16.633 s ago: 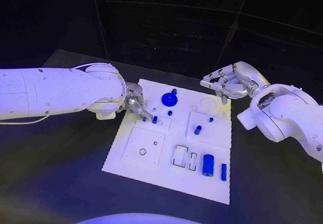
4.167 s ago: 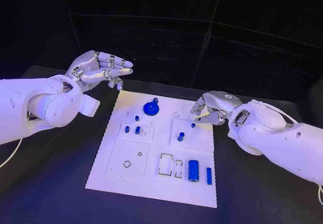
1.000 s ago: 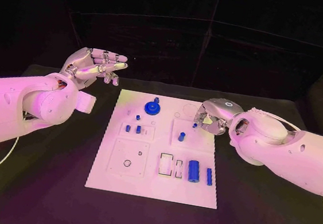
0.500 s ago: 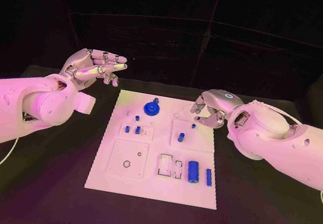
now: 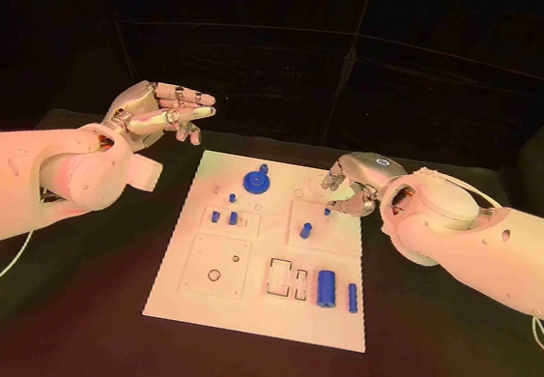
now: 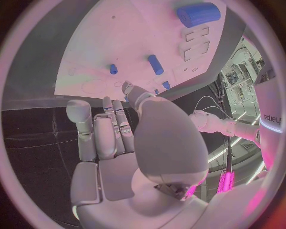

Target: Assemble the parts on the task board

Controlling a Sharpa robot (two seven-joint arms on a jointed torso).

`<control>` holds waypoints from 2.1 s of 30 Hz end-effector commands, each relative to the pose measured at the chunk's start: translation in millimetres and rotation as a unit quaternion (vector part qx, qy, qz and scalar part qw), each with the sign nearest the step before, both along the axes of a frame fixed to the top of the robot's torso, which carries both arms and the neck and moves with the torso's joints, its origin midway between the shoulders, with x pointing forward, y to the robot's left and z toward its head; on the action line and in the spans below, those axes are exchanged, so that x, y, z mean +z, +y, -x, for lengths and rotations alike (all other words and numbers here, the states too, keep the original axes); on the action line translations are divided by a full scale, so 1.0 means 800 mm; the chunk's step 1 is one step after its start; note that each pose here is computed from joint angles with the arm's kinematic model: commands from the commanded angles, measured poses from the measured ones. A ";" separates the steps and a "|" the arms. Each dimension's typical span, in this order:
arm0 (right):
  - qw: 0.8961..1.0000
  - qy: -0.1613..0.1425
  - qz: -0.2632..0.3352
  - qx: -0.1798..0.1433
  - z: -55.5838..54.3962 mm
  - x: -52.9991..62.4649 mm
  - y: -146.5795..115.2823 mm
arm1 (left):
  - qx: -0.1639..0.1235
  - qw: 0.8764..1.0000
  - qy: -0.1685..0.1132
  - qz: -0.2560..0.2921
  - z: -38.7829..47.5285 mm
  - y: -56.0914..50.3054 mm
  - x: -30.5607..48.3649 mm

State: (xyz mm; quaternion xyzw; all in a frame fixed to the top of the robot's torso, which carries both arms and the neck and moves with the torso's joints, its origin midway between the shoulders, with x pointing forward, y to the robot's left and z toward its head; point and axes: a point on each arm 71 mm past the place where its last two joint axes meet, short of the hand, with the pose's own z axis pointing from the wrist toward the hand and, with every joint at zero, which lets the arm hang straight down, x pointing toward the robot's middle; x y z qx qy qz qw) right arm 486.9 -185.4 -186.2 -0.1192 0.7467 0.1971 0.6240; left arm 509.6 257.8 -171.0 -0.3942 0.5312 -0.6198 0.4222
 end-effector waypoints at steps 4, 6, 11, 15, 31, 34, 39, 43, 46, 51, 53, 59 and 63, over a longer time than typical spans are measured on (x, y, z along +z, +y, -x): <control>1.000 0.021 0.016 0.004 -0.002 -0.010 0.004 | -0.005 1.000 -0.002 0.005 0.000 -0.003 0.0012; 0.999 0.027 0.019 0.006 -0.002 -0.015 0.005 | -0.005 1.000 -0.002 0.005 -0.001 -0.003 0.0011; 0.999 0.036 0.023 0.007 -0.002 -0.023 0.007 | -0.005 1.000 -0.002 0.004 0.000 -0.003 0.0006; 0.999 0.035 0.025 0.003 -0.005 -0.026 0.005 | -0.005 1.000 -0.001 0.004 0.000 -0.003 0.0001; 0.998 0.048 0.038 0.007 -0.009 -0.035 0.007 | -0.005 1.000 0.000 0.004 0.000 -0.003 -0.0011; 0.998 0.051 0.040 0.008 -0.008 -0.037 0.008 | -0.005 1.000 0.000 0.004 0.000 -0.003 -0.0011; 0.997 0.057 0.044 0.009 -0.008 -0.039 0.009 | -0.005 1.000 0.001 0.004 0.000 -0.002 -0.0011; 0.997 0.059 0.047 0.010 -0.007 -0.041 0.010 | -0.004 1.000 0.001 0.004 0.000 -0.001 -0.0011; 0.997 0.059 0.049 0.010 -0.007 -0.042 0.010 | -0.004 1.000 0.001 0.004 0.000 -0.001 -0.0011; 0.997 0.055 0.056 0.008 -0.007 -0.043 0.010 | -0.004 1.000 0.001 0.004 0.000 -0.001 -0.0011; 0.997 0.053 0.060 0.007 -0.007 -0.044 0.010 | -0.003 1.000 0.001 0.004 0.001 0.000 -0.0012; 0.996 0.046 0.070 0.005 -0.006 -0.045 0.011 | -0.003 1.000 0.001 0.003 0.000 0.000 -0.0012; 0.996 0.045 0.076 0.004 -0.006 -0.046 0.010 | -0.002 1.000 0.002 0.003 0.001 0.001 -0.0013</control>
